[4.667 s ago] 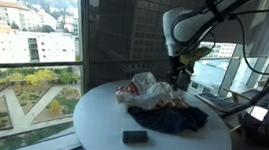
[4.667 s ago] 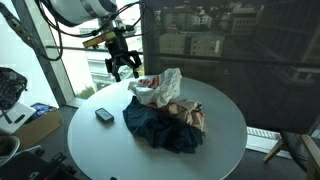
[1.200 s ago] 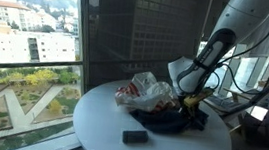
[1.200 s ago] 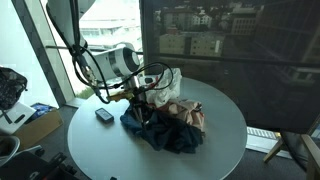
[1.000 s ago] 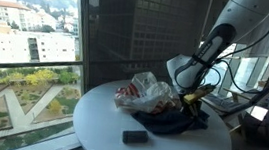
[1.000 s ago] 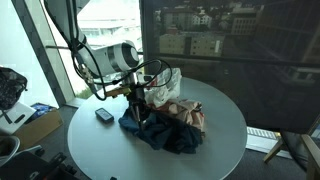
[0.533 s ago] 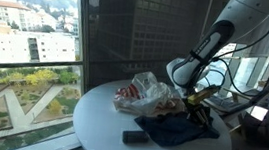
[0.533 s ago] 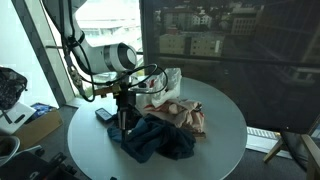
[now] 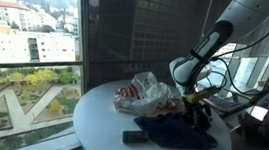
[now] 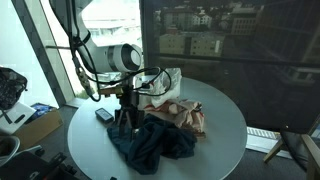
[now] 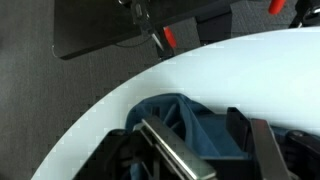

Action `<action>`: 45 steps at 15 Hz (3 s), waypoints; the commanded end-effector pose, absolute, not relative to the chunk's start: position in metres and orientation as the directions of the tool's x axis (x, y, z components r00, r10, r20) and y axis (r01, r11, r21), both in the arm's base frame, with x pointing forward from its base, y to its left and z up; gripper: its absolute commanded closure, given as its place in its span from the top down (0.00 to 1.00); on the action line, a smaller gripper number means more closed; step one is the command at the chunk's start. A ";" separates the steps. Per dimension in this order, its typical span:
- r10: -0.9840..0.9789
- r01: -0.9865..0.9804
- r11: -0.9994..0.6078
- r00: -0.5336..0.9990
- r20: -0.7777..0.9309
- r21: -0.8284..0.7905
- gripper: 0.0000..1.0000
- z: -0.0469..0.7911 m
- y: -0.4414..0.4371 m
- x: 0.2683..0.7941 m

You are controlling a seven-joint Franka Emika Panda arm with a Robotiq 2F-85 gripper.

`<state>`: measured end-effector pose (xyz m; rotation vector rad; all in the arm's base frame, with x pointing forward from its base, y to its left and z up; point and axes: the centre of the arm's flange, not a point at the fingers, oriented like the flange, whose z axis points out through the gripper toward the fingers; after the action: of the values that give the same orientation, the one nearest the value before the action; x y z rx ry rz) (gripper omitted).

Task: Move the shirt to the right then pick it up

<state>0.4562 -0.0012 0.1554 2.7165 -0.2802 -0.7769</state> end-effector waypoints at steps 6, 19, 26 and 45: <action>-0.250 -0.178 -0.955 0.914 -0.320 0.236 1.00 0.126 -0.003 0.477; -0.270 -0.211 -0.932 0.946 -0.178 0.295 0.99 0.077 -0.034 0.483; -0.249 -0.193 -0.932 0.956 -0.155 0.308 0.42 0.076 -0.030 0.484; -0.276 -0.189 -0.928 0.929 -0.249 0.321 0.41 0.257 -0.008 0.504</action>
<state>0.5002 -0.0128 0.2018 2.7742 -0.3543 -0.3991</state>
